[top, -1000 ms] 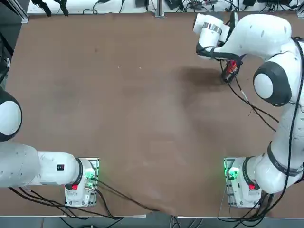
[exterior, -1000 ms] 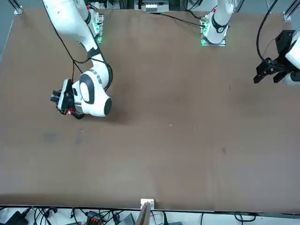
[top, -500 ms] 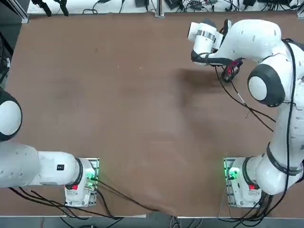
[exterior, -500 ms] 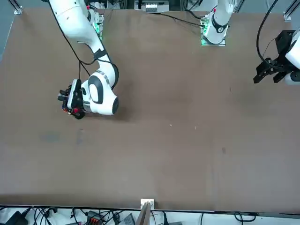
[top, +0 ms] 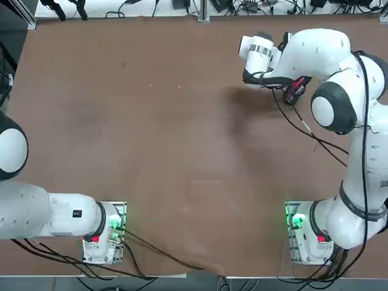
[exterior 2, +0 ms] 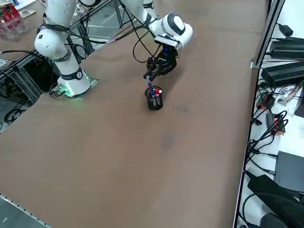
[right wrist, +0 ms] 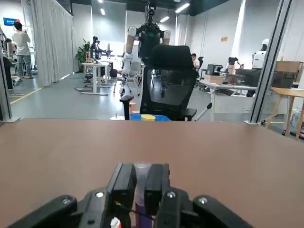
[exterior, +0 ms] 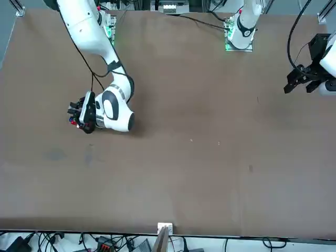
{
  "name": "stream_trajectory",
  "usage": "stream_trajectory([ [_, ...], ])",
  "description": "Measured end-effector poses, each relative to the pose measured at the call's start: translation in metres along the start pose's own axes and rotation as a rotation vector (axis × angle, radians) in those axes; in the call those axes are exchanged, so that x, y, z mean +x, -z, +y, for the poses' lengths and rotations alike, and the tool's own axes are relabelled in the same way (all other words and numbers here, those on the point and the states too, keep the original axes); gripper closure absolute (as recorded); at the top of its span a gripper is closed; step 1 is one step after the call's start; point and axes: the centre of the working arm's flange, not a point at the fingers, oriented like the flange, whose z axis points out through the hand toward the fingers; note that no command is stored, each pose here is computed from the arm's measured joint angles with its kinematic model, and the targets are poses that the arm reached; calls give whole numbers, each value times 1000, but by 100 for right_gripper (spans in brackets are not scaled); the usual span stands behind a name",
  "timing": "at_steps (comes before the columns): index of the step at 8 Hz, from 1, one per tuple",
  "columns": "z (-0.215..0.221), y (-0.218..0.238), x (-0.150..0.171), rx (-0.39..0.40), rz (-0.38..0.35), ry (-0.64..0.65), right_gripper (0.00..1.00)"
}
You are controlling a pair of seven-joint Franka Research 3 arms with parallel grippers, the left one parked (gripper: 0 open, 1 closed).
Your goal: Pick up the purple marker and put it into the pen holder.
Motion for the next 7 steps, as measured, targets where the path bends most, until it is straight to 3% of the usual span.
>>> stream_trajectory([
  [5,2,4,3,-30,-6,-1,0],
  [7,-3,17,24,-83,-49,26,0],
])
